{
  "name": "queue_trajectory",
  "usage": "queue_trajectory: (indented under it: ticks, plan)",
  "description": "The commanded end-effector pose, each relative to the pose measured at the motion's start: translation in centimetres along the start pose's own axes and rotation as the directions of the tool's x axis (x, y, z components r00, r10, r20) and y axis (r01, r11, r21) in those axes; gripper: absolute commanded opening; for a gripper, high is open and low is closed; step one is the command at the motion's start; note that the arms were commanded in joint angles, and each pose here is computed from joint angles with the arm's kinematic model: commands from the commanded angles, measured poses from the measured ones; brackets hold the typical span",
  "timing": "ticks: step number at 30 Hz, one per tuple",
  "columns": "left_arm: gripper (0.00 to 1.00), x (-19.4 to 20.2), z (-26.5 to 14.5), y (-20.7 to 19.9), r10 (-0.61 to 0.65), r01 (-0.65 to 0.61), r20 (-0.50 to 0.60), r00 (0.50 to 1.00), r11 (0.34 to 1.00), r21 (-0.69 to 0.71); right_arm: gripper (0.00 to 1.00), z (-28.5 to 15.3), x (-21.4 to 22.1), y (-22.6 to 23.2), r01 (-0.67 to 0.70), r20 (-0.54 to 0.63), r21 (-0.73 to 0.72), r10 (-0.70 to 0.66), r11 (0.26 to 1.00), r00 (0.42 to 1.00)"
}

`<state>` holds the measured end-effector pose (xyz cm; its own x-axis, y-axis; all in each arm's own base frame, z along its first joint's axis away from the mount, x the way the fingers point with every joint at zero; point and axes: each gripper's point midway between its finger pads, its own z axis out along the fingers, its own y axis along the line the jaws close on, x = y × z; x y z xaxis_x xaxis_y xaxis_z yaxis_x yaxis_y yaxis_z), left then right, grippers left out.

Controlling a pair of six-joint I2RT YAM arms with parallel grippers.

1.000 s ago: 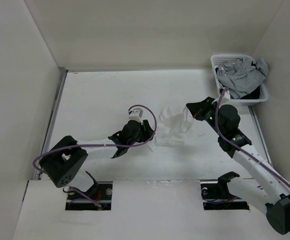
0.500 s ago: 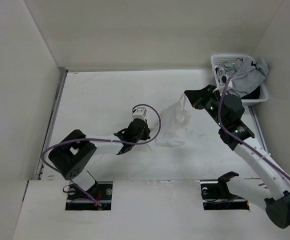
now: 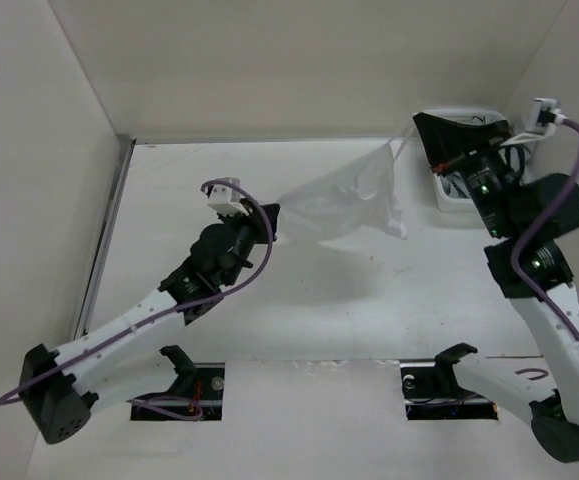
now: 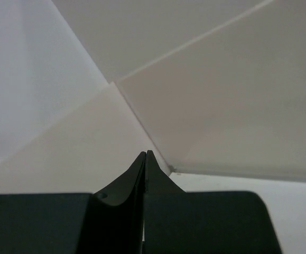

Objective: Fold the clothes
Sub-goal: Flatten the tank top out

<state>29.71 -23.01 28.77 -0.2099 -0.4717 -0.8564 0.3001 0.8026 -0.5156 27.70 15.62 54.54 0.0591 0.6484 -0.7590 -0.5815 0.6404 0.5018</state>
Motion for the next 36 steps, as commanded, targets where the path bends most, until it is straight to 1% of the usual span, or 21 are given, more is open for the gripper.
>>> queue_trajectory:
  ticks: [1,5,7,9,11,14,18,21,23,25,27,30,31,32,34,36]
  plan:
    - [0.01,-2.6,-2.8,-0.5,0.045,-0.044,0.051,0.998,0.999,-0.015,0.00,-2.9,-5.1,4.3,0.059,0.103,-0.078,-0.051,0.995,0.993]
    - [0.01,-4.6,-6.2,-2.3,0.037,-0.039,0.092,0.995,0.999,0.022,0.00,-5.3,-8.2,7.6,0.078,0.151,-0.137,-0.057,0.988,0.987]
    - [0.01,-5.1,-7.6,-3.1,0.026,-0.030,0.103,0.994,0.999,0.038,0.00,-5.9,-9.3,8.8,0.080,0.163,-0.162,-0.053,0.983,0.985]
    - [0.01,-5.0,-8.7,-4.0,0.017,-0.023,0.104,0.994,0.998,0.053,0.00,-5.4,-9.4,9.2,0.079,0.153,-0.171,-0.052,0.982,0.987]
    - [0.02,-4.1,-9.2,-4.4,0.025,-0.030,0.094,0.995,0.998,0.050,0.00,-3.4,-7.9,8.5,0.080,0.108,-0.149,-0.064,0.986,0.992]
    - [0.03,-2.2,-8.8,-3.9,0.051,-0.052,0.070,0.996,0.999,0.010,0.00,1.8,-4.0,3.6,0.093,0.013,-0.044,-0.092,0.995,0.996]
    - [0.03,1.4,-7.5,-1.7,0.053,-0.052,0.018,0.998,0.997,-0.056,0.01,8.4,2.8,-4.0,0.049,-0.159,0.015,-0.046,0.999,0.986]
    - [0.03,4.4,-5.9,0.1,0.050,-0.054,-0.041,0.998,0.993,-0.108,0.03,12.9,8.9,-10.7,0.011,-0.287,0.073,0.010,0.997,0.958]
    - [0.04,6.1,-4.8,1.4,0.039,-0.050,-0.079,0.996,0.987,-0.151,0.04,15.4,12.3,-15.4,-0.003,-0.343,0.141,0.052,0.990,0.938]
    - [0.04,7.7,-3.1,3.5,0.026,-0.052,-0.121,0.992,0.976,-0.212,0.05,17.9,14.9,-19.7,-0.012,-0.374,0.203,0.089,0.979,0.923]
    - [0.05,8.3,-1.3,4.7,-0.004,-0.033,-0.150,0.989,0.969,-0.245,0.13,20.1,15.9,-23.1,-0.026,-0.356,0.263,0.122,0.964,0.926]
    - [0.08,7.4,1.6,7.3,-0.029,-0.017,-0.132,0.991,0.943,-0.332,0.30,21.1,15.5,-24.7,-0.051,-0.303,0.309,0.150,0.950,0.941]
    - [0.11,7.0,2.6,8.0,-0.034,-0.011,-0.123,0.992,0.936,-0.352,0.35,21.0,15.3,-24.3,-0.049,-0.297,0.304,0.144,0.951,0.944]
    - [0.17,6.3,3.4,8.6,-0.039,-0.005,-0.110,0.993,0.930,-0.368,0.38,20.4,15.2,-24.2,-0.039,-0.300,0.302,0.134,0.953,0.945]
    - [0.26,5.3,4.3,10.0,-0.031,-0.009,-0.093,0.995,0.916,-0.401,0.42,18.4,16.3,-23.0,-0.012,-0.331,0.291,0.112,0.957,0.937]
    - [0.27,4.6,3.9,11.8,-0.043,0.006,-0.074,0.996,0.902,-0.431,0.41,15.2,18.7,-21.9,0.010,-0.382,0.292,0.107,0.956,0.918]
